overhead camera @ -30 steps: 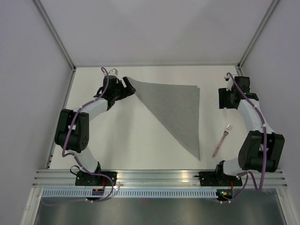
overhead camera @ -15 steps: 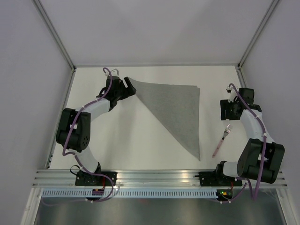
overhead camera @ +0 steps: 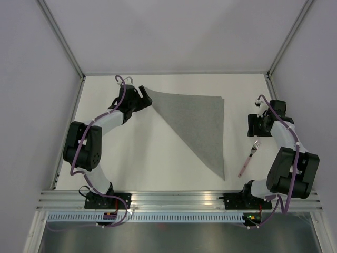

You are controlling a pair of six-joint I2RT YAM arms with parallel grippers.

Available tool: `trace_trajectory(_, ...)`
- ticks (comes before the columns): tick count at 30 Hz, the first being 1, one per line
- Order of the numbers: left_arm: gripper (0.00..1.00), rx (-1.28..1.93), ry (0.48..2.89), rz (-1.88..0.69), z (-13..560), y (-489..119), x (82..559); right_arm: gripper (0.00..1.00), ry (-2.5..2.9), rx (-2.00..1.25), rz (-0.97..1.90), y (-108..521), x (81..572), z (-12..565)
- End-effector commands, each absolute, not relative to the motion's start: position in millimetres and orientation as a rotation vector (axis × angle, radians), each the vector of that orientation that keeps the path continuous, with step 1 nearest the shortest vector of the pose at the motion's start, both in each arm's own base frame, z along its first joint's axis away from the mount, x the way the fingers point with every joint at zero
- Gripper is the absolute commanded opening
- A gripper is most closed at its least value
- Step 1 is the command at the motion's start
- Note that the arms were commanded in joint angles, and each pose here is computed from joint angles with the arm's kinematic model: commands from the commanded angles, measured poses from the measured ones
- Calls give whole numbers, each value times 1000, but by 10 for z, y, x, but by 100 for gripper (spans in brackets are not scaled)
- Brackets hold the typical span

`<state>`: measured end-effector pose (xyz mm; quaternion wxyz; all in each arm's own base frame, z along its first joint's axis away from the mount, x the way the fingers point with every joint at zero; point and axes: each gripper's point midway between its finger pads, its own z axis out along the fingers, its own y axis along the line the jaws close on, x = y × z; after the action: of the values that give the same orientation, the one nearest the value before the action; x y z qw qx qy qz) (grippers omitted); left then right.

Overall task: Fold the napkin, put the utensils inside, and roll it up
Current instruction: Pick up the fork at the center of the board.

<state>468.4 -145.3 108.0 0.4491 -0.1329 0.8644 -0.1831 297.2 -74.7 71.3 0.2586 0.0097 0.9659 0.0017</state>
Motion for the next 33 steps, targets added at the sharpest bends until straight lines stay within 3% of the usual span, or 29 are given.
trace_trajectory(1, 88, -293, 2061, -434, 1387, -1433, 4815, 68, 2631, 35, 20, -746, 2995, 667)
trace_trajectory(33, 88, -265, 2024, -427, 1652, -1391, 4717, 67, 2671, 13, -14, -770, 2990, 529)
